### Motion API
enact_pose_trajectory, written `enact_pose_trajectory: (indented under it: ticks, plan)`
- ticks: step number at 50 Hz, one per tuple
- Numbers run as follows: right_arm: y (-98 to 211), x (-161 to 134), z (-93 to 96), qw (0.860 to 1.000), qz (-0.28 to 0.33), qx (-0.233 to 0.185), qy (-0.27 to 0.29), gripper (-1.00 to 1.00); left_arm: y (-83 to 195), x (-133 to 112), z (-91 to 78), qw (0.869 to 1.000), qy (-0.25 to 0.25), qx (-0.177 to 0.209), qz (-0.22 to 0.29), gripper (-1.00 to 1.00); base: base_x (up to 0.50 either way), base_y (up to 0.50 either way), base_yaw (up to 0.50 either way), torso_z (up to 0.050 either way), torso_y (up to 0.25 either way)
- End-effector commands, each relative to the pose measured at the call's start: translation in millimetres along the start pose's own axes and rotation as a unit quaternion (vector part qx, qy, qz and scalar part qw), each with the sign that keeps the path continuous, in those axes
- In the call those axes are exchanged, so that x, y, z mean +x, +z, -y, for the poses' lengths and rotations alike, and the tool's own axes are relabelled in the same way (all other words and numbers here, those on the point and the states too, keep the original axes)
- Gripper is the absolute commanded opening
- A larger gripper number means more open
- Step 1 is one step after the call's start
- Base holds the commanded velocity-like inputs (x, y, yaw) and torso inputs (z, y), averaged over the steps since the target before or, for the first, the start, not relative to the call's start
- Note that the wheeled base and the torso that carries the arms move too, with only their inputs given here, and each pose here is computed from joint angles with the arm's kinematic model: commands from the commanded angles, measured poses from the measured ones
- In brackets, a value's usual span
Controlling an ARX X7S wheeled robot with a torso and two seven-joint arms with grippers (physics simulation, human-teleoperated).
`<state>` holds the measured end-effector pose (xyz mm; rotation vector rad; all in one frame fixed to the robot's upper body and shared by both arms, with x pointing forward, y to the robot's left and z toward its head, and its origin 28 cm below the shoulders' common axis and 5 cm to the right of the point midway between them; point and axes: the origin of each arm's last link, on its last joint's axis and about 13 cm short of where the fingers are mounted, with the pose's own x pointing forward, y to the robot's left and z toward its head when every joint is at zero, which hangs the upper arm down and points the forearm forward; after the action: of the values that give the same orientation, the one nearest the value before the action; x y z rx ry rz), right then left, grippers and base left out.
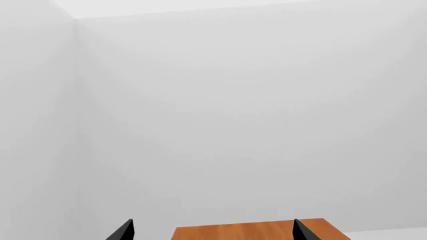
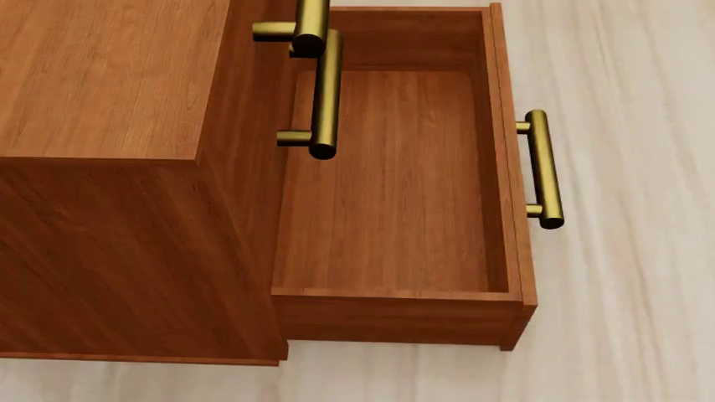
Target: Put the bowl in the bottom drawer of the cabinet.
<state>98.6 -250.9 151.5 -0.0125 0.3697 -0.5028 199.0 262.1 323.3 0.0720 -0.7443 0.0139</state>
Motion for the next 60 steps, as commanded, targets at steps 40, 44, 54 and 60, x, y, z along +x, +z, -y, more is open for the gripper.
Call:
enact_pose_trajectory:
  ticks: [40,44,54,60]
  plan:
    - [-35,38,-1.3,0.998,-0.061,0.029,0.001,1.00,2,2,1.5,1.000,-0.001,0.003,0.002,1.00,0.00,0.00,0.00,0.000,0.000]
    - [-37,41,-1.6,0.997,-0.066,0.030,0.001,1.00,2,2,1.4,1.000,-0.001,0.004,0.002,1.00,0.00,0.00,0.00,0.000,0.000]
    - [-44,45,-1.5,0.996,-0.079,0.033,0.001,1.00,2,2,1.0,1.000,0.000,0.005,0.002,1.00,0.00,0.00,0.00,0.000,0.000]
    - [-45,44,-0.2,0.996,-0.077,0.037,0.000,1.00,1,2,1.2,1.000,-0.001,0.005,0.001,1.00,0.00,0.00,0.00,0.000,-0.003]
